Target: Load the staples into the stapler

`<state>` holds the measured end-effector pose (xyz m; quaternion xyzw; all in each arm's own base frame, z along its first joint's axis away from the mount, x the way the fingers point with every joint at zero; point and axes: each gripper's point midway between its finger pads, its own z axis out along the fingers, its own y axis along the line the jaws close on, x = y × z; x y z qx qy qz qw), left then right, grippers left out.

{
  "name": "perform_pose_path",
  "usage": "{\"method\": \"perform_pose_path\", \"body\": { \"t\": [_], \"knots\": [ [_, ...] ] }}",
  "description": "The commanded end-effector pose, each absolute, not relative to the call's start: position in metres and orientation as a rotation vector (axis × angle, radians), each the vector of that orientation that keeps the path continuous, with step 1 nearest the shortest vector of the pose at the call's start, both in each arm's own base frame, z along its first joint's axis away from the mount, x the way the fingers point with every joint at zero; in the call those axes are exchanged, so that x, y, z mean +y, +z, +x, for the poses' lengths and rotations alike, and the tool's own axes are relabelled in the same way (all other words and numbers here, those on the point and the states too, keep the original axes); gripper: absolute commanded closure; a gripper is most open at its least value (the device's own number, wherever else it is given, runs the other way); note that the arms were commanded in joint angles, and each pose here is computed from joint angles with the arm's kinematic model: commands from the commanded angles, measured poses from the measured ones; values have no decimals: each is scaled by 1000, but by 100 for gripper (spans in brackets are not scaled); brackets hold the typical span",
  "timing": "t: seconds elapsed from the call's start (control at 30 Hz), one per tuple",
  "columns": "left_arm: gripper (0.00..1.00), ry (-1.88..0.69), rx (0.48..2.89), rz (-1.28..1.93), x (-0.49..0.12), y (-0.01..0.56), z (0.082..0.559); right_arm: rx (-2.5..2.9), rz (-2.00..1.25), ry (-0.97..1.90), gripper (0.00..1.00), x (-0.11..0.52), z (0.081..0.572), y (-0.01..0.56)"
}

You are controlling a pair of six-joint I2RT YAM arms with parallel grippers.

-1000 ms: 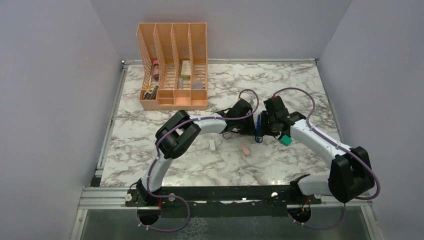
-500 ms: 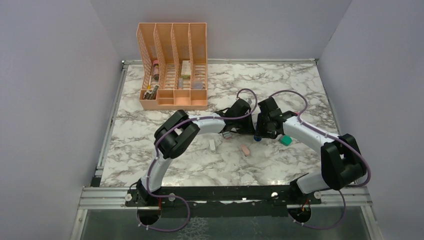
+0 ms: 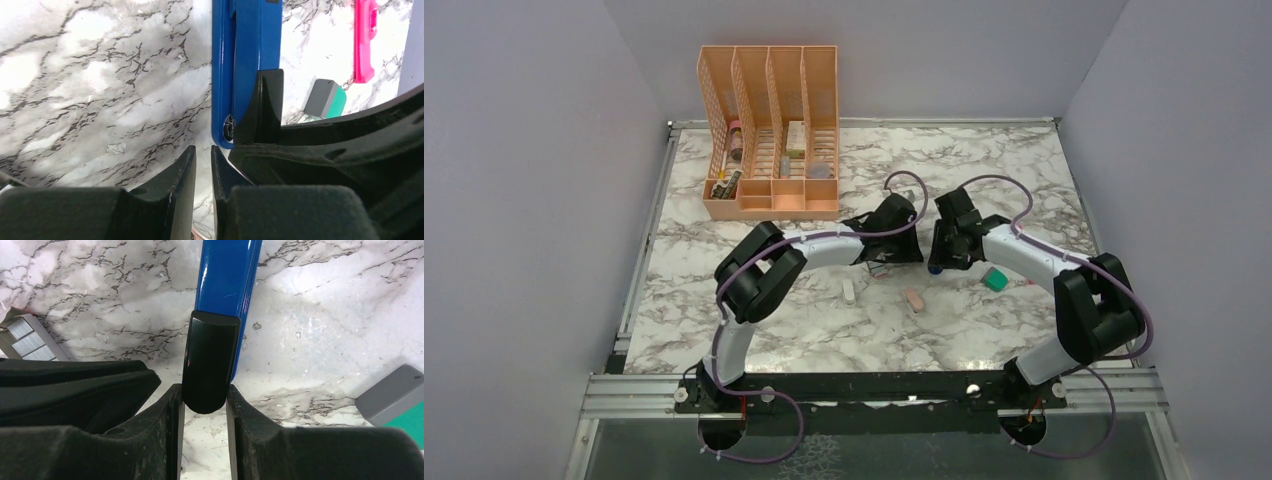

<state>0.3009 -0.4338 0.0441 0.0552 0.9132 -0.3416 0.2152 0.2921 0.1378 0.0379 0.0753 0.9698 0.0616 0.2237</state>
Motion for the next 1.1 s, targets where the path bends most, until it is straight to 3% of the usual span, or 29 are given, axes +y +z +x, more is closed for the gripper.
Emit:
{"method": "perform_pose_path", "body": {
  "t": [0.0,0.1,0.27,0.47,0.57,0.63,0.73,0.77,1.07],
  "knots": [
    [80,-896,2450,163,-423,75,312,2726,228,104,66,130,284,31],
    [78,-859,2425,169,-416,85,316,2633,245,77,57,126,302,62],
    [76,-782,2390,190,-398,102,321,2526,239,109,29,127,317,104],
    [67,-625,2332,194,-355,125,323,2455,177,184,13,127,307,135],
    [55,-552,2289,195,-325,147,313,2444,130,210,6,124,293,146],
    [34,-494,2262,187,-301,161,304,2430,88,246,1,124,283,156],
    [5,-371,2233,142,-255,180,289,2380,45,313,0,124,266,180],
    [2,-338,2216,124,-241,190,284,2352,42,323,0,122,262,190],
    [1,-266,1938,-32,-135,302,238,2030,140,313,0,80,227,304]
  ]
}}
